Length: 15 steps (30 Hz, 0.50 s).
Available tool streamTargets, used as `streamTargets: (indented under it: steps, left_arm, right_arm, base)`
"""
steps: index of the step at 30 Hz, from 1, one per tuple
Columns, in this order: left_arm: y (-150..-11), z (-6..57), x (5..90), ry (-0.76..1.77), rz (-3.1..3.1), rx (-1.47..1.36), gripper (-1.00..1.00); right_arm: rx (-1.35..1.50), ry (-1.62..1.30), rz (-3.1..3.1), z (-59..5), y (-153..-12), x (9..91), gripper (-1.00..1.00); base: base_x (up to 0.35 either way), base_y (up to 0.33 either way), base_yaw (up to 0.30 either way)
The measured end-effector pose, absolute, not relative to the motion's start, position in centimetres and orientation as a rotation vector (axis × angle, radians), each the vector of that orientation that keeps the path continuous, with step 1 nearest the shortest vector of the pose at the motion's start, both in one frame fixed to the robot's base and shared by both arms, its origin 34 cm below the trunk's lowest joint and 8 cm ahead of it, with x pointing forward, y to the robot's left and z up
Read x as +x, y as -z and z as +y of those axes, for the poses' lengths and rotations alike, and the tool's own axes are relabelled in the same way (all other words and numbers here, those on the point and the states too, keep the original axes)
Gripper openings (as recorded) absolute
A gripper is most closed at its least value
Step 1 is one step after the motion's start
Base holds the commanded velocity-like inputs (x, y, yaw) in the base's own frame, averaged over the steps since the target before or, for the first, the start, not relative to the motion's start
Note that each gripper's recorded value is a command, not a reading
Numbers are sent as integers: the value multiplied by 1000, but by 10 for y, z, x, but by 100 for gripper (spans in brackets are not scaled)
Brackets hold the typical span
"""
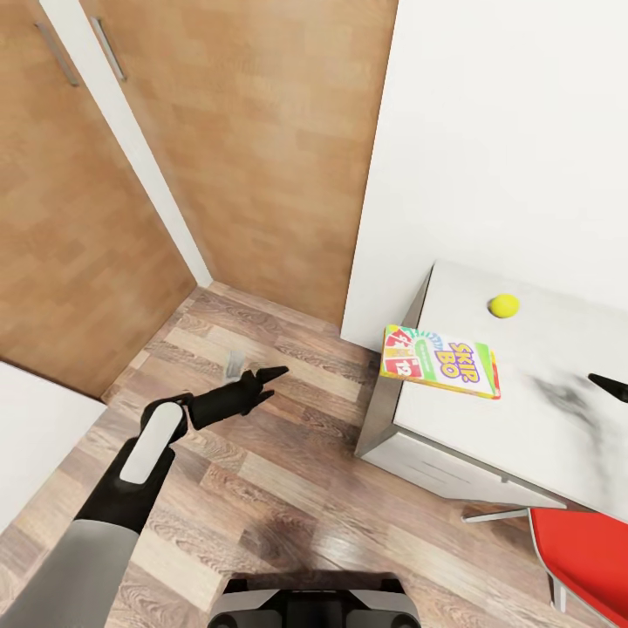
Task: Put all the toys in the child's room - the three board games (two on the bed and one on the table), the two jigsaw puzzles on the table, and the tennis ball on the table - inside the toy box on the table in the child's room.
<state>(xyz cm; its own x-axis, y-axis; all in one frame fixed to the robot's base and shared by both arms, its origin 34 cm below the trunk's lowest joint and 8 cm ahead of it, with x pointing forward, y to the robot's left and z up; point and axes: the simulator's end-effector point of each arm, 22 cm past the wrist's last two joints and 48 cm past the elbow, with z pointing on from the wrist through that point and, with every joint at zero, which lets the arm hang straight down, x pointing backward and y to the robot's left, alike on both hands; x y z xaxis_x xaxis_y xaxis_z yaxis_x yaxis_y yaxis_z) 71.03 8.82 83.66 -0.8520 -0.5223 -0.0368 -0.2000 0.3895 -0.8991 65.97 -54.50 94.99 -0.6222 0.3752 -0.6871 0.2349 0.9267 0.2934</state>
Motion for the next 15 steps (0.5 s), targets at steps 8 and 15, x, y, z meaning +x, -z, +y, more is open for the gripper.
streamTargets:
  steps: [8, 15]
  left_arm:
    - [-828, 78, 702, 1568, 2177, -539, 100]
    - [-822, 78, 697, 1577, 2102, -482, 100]
  right_arm:
    - [418, -197, 2251, -548, -955, 650, 100]
    - [410, -206, 2252, -545, -954, 647, 100]
  base:
    - [0, 0, 0]
    - [0, 0, -46]
